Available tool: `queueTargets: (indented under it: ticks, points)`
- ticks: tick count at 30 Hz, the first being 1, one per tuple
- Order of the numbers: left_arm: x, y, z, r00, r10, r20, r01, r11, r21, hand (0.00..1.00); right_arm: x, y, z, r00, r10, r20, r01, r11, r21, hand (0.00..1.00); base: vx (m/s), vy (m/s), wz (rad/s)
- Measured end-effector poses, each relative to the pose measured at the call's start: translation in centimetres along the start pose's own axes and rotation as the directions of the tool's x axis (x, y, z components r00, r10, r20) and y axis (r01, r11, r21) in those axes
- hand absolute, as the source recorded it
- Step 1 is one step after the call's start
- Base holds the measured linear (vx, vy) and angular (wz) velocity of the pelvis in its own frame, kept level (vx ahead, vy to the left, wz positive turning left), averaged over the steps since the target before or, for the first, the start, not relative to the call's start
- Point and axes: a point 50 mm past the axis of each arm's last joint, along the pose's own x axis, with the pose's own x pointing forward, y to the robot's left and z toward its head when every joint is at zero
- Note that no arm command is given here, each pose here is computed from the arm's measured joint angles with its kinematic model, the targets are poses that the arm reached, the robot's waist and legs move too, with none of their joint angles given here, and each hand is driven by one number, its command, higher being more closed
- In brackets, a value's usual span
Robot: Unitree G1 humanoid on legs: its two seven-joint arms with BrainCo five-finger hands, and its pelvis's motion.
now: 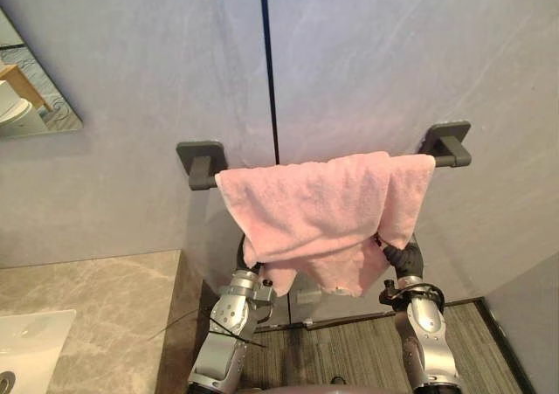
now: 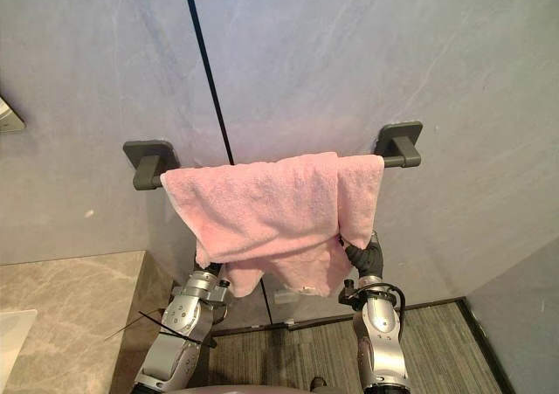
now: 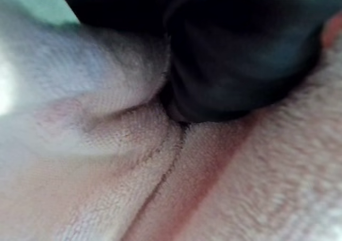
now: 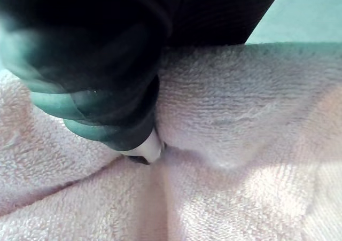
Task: Organize washtable
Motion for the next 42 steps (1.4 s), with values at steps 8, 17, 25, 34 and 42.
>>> queueTargets:
  ticks: [8, 17, 25, 34, 42]
  points:
    - [-0.2, -0.1, -1.6, 0.996, 0.003, -0.085, -0.008, 0.998, -0.056, 0.0, -0.2, -0.4, -0.9, 0.999, -0.037, -0.033, 0.036, 0.999, -0.024, 0.0, 0.0, 0.0, -0.01]
    - [-0.3, 0.0, -1.7, 0.996, 0.003, -0.089, -0.007, 0.999, -0.049, 0.0, -1.2, -0.9, -2.7, 0.991, -0.055, -0.122, 0.051, 0.998, -0.037, 0.0, 0.0, 0.0, 0.0]
    - [-0.4, 0.0, -1.8, 0.995, 0.022, -0.097, -0.035, 0.99, -0.139, 0.0, -2.5, -0.7, -4.3, 0.977, -0.013, -0.213, 0.004, 0.999, -0.043, 0.0, 0.0, -0.006, 0.01]
    - [-3.7, 7.0, 1.9, 0.923, 0.382, 0.043, -0.365, 0.905, -0.217, 0.0, -3.3, -3.1, -1.3, 0.987, -0.132, -0.096, 0.126, 0.99, -0.066, 0.0, 0.0, 0.0, 0.03]
    - [-6.1, 10.6, 6.1, 0.818, 0.53, 0.225, -0.501, 0.848, -0.174, 0.0, -2.9, -5.9, 4.4, 0.953, -0.262, 0.155, 0.28, 0.953, -0.111, 0.0, 0.0, 0.0, 0.02]
